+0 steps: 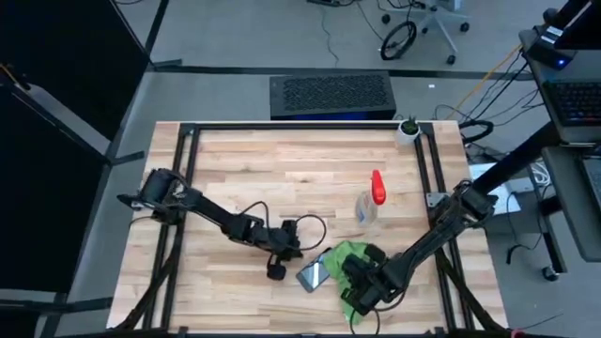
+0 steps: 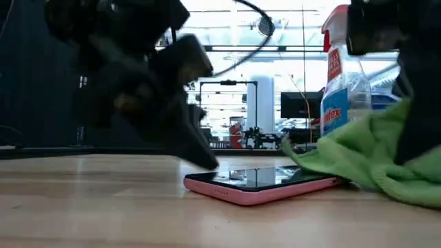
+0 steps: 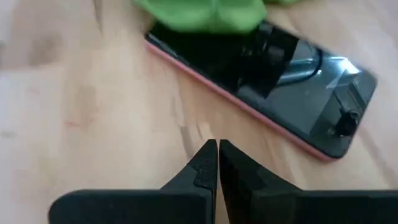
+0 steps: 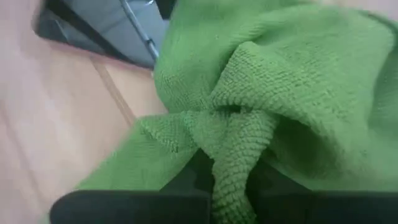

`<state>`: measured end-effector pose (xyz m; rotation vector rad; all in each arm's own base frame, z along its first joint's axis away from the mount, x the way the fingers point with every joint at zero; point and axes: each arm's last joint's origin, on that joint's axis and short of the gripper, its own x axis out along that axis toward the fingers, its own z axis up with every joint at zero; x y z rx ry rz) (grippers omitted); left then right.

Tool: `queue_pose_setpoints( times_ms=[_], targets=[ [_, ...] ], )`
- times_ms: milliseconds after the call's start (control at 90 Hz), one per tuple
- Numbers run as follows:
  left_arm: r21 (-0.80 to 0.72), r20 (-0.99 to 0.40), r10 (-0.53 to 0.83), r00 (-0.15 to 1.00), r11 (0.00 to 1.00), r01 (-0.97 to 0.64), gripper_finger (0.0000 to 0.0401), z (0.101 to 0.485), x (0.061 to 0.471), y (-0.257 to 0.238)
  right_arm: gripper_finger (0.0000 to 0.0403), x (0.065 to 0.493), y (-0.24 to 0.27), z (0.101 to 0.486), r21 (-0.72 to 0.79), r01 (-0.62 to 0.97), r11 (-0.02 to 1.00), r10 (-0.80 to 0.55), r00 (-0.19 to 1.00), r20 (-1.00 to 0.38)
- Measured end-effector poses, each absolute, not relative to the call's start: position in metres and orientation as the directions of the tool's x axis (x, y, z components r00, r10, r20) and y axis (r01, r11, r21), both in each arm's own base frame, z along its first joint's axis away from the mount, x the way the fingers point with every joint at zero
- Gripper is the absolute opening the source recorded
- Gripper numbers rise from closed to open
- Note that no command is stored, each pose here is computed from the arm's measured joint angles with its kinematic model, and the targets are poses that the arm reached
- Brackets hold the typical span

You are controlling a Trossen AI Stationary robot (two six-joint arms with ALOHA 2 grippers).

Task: Apply microfiber cloth
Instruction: Wipe the front of the cellphone with the green microfiber cloth

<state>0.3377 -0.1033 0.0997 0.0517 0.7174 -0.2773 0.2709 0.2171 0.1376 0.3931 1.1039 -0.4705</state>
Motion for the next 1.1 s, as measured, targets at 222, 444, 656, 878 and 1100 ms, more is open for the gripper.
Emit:
queue_pose_setpoints(
  times_ms=[222,444,656,878,1100],
  targets=[
    [-0.151,-0.589,-0.335,0.736,0.939,0.308,0.0,0.092,0.341,-0.119,0.0006,0.28,0.209,0.127,0.014,0.558,0.83,-0.228,0.361,-0.904],
    [-0.181,-0.509,-0.386,0.77,0.922,0.342,0.0,0.1,0.343,-0.127,0.0006,0.293,0.184,0.127,-0.07,0.545,0.835,-0.298,0.342,-0.891],
    [-0.19,-0.492,-0.39,0.778,0.921,0.34,0.0,0.108,0.344,-0.128,0.0006,0.294,0.179,0.149,-0.064,0.511,0.857,-0.281,0.359,-0.89],
    [-0.095,-0.433,-0.378,0.819,0.922,0.375,0.0,0.127,0.354,-0.124,0.0006,0.302,0.205,0.185,0.144,0.351,0.925,-0.072,0.535,-0.842],
    [-0.066,-0.486,-0.315,0.816,0.944,0.325,0.0,0.106,0.364,-0.097,0.0006,0.306,0.212,0.175,0.177,0.303,0.936,-0.013,0.536,-0.844]
  ],
)
